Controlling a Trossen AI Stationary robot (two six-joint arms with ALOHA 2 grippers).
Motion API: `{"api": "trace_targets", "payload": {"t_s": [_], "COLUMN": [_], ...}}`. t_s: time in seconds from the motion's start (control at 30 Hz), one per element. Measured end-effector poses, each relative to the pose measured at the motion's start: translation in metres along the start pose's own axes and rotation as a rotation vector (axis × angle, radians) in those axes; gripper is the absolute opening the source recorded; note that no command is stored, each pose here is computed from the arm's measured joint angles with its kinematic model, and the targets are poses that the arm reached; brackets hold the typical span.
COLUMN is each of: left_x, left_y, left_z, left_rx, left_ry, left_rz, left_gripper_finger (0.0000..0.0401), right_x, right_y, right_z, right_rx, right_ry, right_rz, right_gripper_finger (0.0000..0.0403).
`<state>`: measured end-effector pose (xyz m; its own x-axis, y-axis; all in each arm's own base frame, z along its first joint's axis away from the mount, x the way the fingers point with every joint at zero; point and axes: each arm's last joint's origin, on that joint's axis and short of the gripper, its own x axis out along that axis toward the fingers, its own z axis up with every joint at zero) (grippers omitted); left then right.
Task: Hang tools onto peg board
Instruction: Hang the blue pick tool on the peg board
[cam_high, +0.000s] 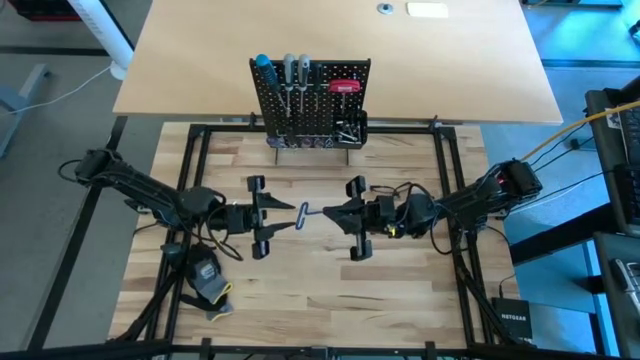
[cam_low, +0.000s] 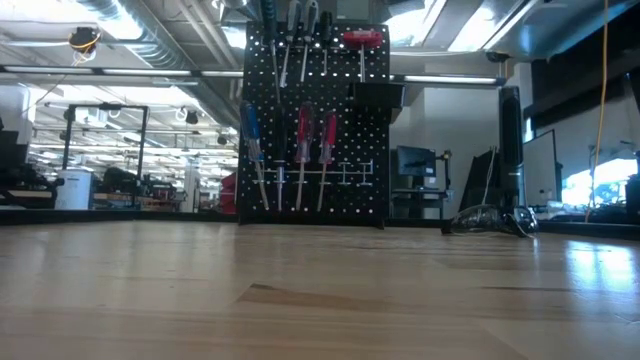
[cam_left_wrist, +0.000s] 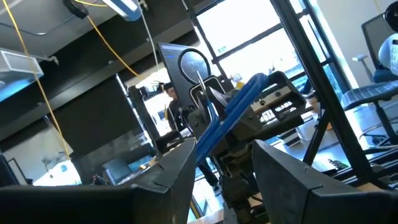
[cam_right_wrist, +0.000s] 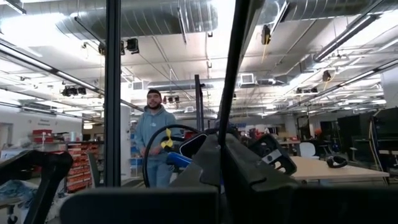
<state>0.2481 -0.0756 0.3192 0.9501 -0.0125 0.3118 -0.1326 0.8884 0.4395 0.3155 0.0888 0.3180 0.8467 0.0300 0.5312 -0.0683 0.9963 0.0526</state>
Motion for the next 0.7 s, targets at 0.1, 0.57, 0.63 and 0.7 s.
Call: {"api": "trace_targets", "payload": {"t_s": [0.1,0.57,0.63,0.7], "left_x": [0.000,0.000,0.000,-0.001], "left_y": [0.000,-0.006,-0.007,-0.006], "left_z": [0.000,-0.003,-0.002,0.000], "left_rx": [0.001,0.030,0.035,0.037], "left_ry": [0.001,0.029,0.027,0.033], "left_rz": [0.000,-0.032,-0.030,-0.013], "left_gripper_finger": [0.0147,0.0136,0.0123,0.0106], "right_x": [0.000,0.018,0.018,0.018], "right_y": [0.000,0.005,0.005,0.005], "right_z": [0.000,-0.020,-0.020,-0.019], "right_rx": [0.001,0.006,0.004,0.003], "right_ry": [-0.003,0.028,0.029,0.025], "right_rz": [-0.001,-0.022,-0.022,-0.023], "right_gripper_finger": [0.0004,0.0004,0.0004,0.0004]}}
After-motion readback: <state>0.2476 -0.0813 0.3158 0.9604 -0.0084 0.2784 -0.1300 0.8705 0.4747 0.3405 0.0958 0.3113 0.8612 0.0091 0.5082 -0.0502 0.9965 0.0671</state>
